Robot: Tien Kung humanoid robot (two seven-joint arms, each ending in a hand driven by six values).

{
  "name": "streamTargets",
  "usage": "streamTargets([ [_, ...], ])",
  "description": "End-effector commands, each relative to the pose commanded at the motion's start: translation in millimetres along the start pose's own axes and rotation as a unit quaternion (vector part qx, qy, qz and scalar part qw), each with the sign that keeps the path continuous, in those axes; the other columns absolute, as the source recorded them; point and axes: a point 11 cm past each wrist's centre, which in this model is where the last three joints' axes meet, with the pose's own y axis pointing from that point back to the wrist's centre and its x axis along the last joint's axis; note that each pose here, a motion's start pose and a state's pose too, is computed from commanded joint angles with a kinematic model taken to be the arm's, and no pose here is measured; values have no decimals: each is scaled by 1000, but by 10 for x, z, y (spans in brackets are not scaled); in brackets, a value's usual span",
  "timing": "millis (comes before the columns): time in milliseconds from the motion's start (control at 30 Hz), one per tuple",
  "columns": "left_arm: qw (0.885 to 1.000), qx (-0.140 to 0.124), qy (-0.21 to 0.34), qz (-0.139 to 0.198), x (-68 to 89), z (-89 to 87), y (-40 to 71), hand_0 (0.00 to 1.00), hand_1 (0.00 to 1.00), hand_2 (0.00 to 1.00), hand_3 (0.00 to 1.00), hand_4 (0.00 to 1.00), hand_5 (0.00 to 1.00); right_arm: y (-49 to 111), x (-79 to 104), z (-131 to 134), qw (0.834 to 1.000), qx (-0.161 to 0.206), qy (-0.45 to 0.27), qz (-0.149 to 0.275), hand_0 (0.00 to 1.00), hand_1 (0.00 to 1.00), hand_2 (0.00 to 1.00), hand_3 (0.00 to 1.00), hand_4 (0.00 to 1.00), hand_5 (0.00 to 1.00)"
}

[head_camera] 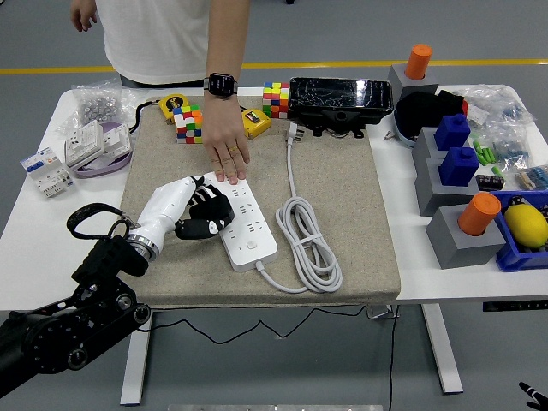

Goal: Put the plug near the board,insert it into the board,press the button,pull the plug out

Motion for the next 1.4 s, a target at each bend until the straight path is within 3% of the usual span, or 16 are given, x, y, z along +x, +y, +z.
streamTargets([
  [100, 1000, -1, -9, 1, 5, -7, 1, 388, 466, 483, 535, 632, 117, 1, -3, -18, 1000, 2, 2, -1, 569, 662, 675, 603, 972, 493],
  [133, 1000, -6, -10, 4, 12, -2, 5, 359, 435, 440, 517, 592, 16, 1, 0, -28, 1000, 2, 3, 0, 569, 663, 675, 604, 973, 494],
  [533, 997, -52, 9, 48, 138, 13, 90, 349, 430, 425, 513, 588, 8, 4, 20, -11, 1000, 0, 10, 1, 569, 663, 675, 604, 973, 495],
  [867, 998, -30, 0, 58, 183, -336, 202, 350, 434, 436, 521, 607, 15, 3, 11, 17, 1000, -2, 6, 0, 570, 663, 675, 604, 973, 494],
  [1133, 999, -9, -3, 41, 97, -449, 221, 366, 455, 461, 533, 618, 37, 1, -7, 32, 1000, -2, 3, -1, 570, 664, 675, 604, 973, 494],
  [1167, 999, -6, -3, 41, 92, -459, 222, 458, 526, 541, 581, 656, 68, 1, -8, 35, 1000, -2, 3, -1, 569, 664, 675, 604, 973, 494],
  [1333, 999, 7, -3, 38, 89, -521, 227, 458, 526, 541, 581, 656, 68, 0, -14, 41, 1000, -3, 0, -2, 569, 664, 675, 604, 973, 494],
  [1367, 999, 7, -3, 39, 95, -529, 232, 541, 658, 574, 589, 838, 192, 0, -14, 40, 1000, -2, -1, -1, 569, 663, 676, 604, 972, 494],
  [1400, 999, 7, -3, 40, 99, -532, 234, 541, 658, 574, 589, 838, 192, 0, -13, 40, 1000, -2, -2, -1, 569, 663, 676, 604, 972, 494],
])
